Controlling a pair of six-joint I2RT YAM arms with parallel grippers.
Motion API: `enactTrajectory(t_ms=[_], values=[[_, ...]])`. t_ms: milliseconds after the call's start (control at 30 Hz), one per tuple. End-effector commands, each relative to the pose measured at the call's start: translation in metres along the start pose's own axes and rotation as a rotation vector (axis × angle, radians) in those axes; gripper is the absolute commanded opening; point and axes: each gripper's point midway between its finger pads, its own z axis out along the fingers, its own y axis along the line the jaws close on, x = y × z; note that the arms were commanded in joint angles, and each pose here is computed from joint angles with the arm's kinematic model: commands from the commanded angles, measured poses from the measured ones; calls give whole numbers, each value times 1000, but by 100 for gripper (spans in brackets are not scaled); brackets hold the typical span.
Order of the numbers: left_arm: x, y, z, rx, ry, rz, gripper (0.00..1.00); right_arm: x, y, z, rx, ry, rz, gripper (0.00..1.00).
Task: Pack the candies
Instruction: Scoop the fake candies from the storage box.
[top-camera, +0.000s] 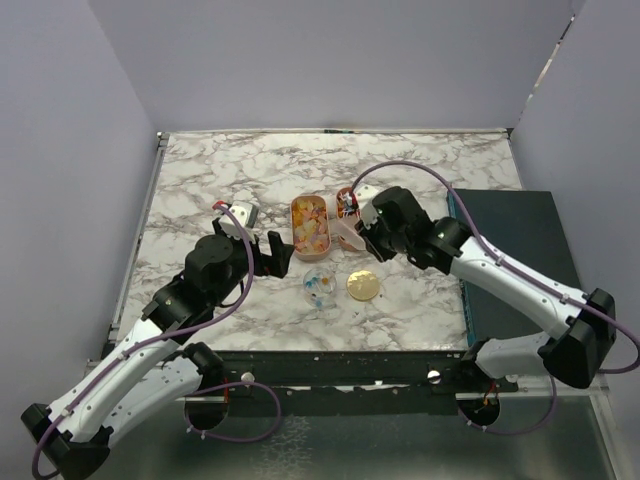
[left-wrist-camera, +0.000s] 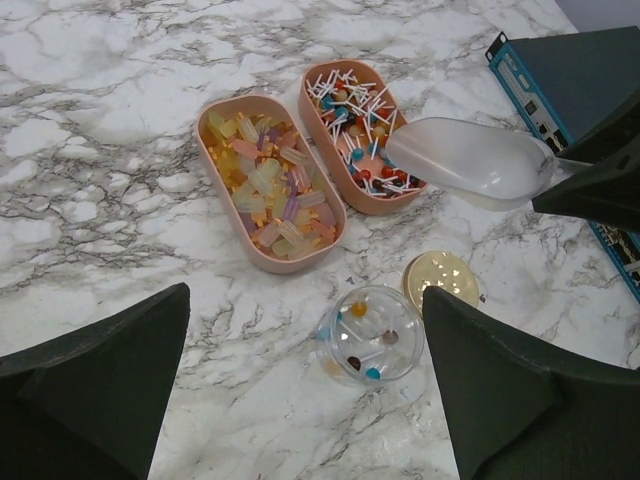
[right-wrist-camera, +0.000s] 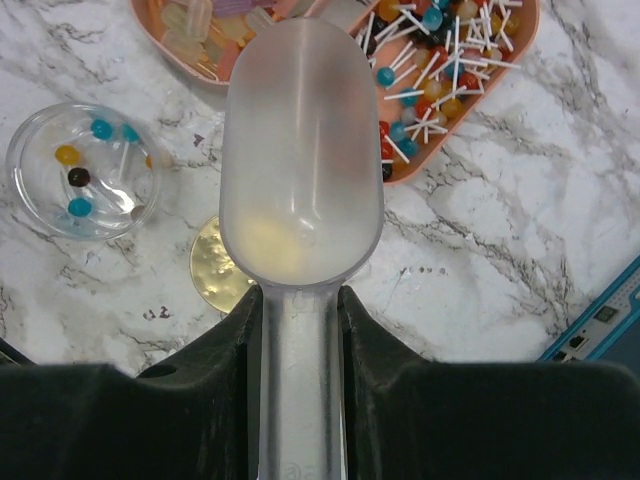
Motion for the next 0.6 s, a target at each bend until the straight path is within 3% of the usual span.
enactTrajectory(t_ms=[0,200,567], values=[[5,8,1,-35,10,7,99,15,-11,0,50,153,126,1],[4,10,-1,-47,6,6,99,32,-17,9,90,344,297,1],[-1,11,-6,-45,-13,5,99,34,-23,19,155,447,479,1]])
